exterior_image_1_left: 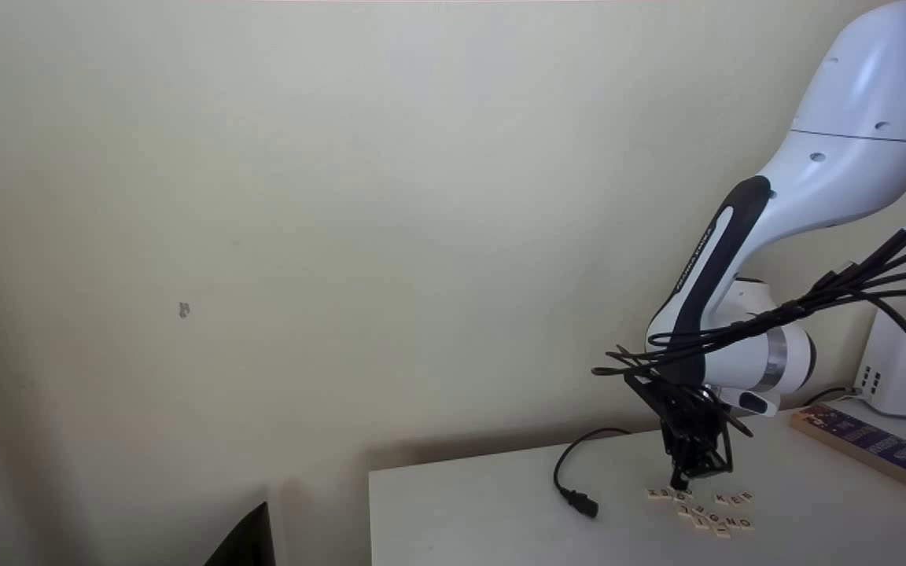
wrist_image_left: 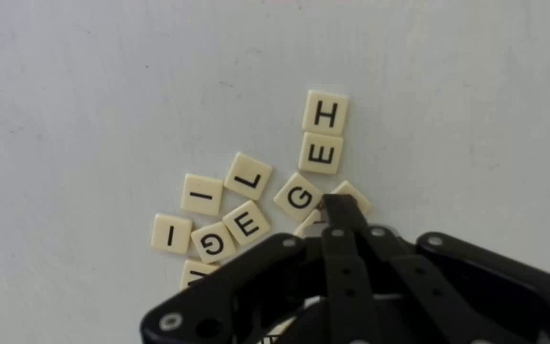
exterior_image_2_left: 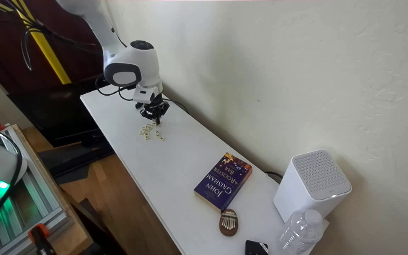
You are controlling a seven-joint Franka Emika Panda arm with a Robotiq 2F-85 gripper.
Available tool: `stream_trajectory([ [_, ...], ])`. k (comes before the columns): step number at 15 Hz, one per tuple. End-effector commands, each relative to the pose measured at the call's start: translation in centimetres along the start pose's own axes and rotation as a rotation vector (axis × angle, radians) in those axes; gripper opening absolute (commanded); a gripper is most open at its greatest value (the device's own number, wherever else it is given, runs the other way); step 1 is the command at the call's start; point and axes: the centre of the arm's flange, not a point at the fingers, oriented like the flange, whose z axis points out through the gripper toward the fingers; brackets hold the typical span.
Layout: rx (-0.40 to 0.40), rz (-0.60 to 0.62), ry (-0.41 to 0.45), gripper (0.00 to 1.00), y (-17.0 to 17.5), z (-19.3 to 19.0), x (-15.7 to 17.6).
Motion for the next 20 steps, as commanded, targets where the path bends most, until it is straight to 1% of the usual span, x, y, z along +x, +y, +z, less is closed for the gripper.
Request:
stream_trajectory([
  [1,-0.051,-0.032,0.014,0.00,0.3,1.9,-1.0],
  [5,-0.001,-0.001,-0.029,0.00,0.9,-0.3,-0.4],
  [6,-0.010,0.024,-0.042,0.00,1.1,-0.7,-0.3],
  [8,-0.009,0.048,-0.069,0.00,1.7,-1.2,-0.1],
  [11,-0.009,0.121,-0.100,0.00,2.3,-1.7,0.4],
  [16,0.000,0.229,-0.107,0.00,3.2,-3.0,1.4],
  [18,0.006,0.225,-0.106,0.00,3.4,-3.4,1.9],
  [20,0.014,0.186,-0.092,0.00,3.2,-3.5,2.4],
])
